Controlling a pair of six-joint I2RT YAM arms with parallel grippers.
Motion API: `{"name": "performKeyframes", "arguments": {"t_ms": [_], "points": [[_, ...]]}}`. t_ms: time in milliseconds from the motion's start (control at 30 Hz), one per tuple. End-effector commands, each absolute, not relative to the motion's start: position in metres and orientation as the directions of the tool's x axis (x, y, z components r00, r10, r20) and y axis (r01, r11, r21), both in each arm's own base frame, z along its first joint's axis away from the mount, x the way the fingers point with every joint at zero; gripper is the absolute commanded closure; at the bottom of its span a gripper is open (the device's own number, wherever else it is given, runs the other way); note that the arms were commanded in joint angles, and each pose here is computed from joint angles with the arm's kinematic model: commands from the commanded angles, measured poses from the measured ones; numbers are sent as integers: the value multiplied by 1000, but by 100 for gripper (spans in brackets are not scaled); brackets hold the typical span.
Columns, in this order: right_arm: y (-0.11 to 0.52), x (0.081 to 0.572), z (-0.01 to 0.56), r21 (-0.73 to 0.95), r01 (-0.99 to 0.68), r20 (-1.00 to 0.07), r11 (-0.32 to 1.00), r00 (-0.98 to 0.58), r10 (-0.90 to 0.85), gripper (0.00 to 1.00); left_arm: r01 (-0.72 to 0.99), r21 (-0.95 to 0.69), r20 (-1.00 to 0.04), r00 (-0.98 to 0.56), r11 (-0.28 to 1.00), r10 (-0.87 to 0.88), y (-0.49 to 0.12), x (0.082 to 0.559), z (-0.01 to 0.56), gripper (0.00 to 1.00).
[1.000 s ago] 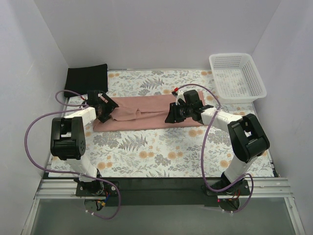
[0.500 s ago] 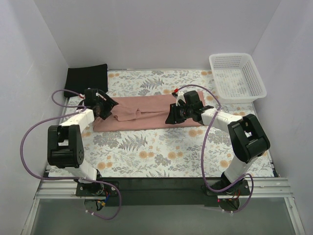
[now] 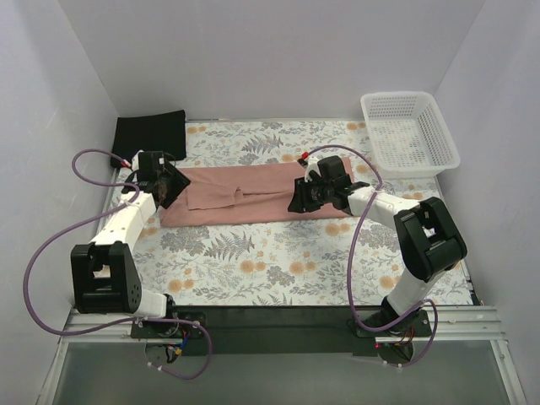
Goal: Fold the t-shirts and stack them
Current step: Fold the tshirt
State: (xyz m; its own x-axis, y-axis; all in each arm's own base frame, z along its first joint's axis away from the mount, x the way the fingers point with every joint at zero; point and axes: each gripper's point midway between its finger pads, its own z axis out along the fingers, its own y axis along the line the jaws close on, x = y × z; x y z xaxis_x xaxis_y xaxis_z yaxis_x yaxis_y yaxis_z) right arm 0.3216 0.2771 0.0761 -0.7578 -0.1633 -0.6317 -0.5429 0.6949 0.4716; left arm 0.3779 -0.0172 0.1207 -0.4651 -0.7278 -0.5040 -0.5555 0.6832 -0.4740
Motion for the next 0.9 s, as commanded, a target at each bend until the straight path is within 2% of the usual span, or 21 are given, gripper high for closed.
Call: {"name": "performKeyframes", "arguments": {"t_ms": [0,200,367,500,700,867], "points": [[250,348,85,359,-506,-678,784,-719,-153,63,-546,-388,-511,-543,743,-666,-23,371,106,42],[230,369,73,322,-436,-656,840,-743,-134,63,-444,-360,-520,-635,821,-572,-72,395,103,50],[222,379,69,328,-407,-647,853,-754,-111,63,-405,-342,-510,-678,848,-529,-104,415,90,66],[218,382,65,326,-393,-640,860,-761,-105,63,-391,-321,-480,-718,862,-504,-125,428,66,74],[213,385,57,314,-377,-631,871,-769,-105,63,-361,-296,-461,-757,884,-464,-151,439,43,75],[210,384,56,304,-372,-625,877,-773,-112,63,-383,-252,-438,-774,889,-458,-151,430,27,73]]}}
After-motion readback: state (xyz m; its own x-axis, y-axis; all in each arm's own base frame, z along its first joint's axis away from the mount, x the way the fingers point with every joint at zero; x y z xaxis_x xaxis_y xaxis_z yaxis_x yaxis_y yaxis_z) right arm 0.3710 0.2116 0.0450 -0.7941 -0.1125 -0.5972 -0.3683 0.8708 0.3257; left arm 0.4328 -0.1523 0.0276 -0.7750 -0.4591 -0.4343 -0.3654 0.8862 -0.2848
